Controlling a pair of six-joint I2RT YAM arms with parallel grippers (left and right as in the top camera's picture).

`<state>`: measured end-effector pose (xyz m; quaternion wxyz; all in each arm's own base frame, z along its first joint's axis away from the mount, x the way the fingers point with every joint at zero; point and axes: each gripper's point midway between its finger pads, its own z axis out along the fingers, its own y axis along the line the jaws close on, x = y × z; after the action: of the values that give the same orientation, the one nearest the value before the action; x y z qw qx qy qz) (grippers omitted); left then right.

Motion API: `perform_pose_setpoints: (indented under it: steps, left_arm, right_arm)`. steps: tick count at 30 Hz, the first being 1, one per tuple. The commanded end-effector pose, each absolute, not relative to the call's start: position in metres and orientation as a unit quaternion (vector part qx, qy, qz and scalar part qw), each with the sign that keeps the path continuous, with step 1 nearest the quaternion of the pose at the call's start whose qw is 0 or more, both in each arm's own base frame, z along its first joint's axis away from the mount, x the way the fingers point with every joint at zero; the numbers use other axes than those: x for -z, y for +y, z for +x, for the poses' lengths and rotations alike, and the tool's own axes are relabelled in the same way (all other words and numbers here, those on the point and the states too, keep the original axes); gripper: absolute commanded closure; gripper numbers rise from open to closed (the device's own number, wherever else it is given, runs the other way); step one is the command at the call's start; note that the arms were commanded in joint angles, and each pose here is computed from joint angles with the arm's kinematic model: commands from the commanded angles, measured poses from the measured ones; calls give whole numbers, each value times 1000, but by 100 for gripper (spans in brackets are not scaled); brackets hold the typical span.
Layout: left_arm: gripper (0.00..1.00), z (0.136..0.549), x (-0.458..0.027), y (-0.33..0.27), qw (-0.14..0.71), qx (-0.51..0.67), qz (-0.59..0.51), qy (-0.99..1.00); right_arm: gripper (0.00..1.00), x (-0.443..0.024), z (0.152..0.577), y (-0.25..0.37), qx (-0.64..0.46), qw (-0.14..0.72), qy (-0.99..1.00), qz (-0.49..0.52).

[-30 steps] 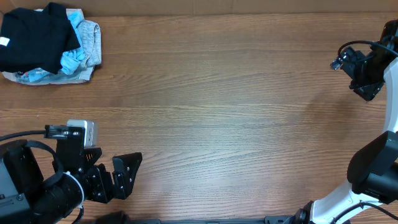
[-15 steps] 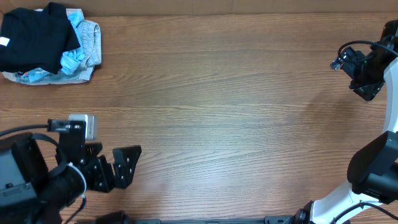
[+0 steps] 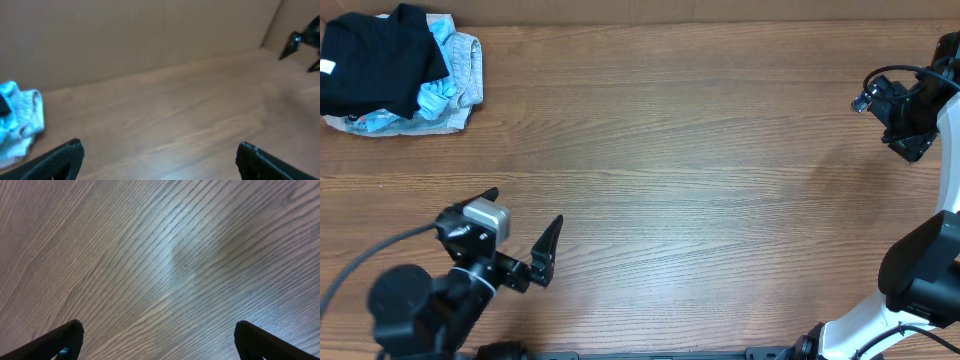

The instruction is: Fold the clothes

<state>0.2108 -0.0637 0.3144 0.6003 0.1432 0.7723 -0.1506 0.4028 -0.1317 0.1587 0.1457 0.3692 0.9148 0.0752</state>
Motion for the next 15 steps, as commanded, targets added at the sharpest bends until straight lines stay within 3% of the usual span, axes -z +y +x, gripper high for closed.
perform_pose_setpoints:
  steps: [1, 15]
  left_arm:
    - [0, 218, -287, -53, 622, 118, 129, 764]
    - [0, 237, -208, -36, 719, 57, 116, 683]
  right_arm:
    - [0, -166, 407, -134, -75, 156, 913, 370]
    - [0, -166, 407, -134, -75, 156, 913, 370]
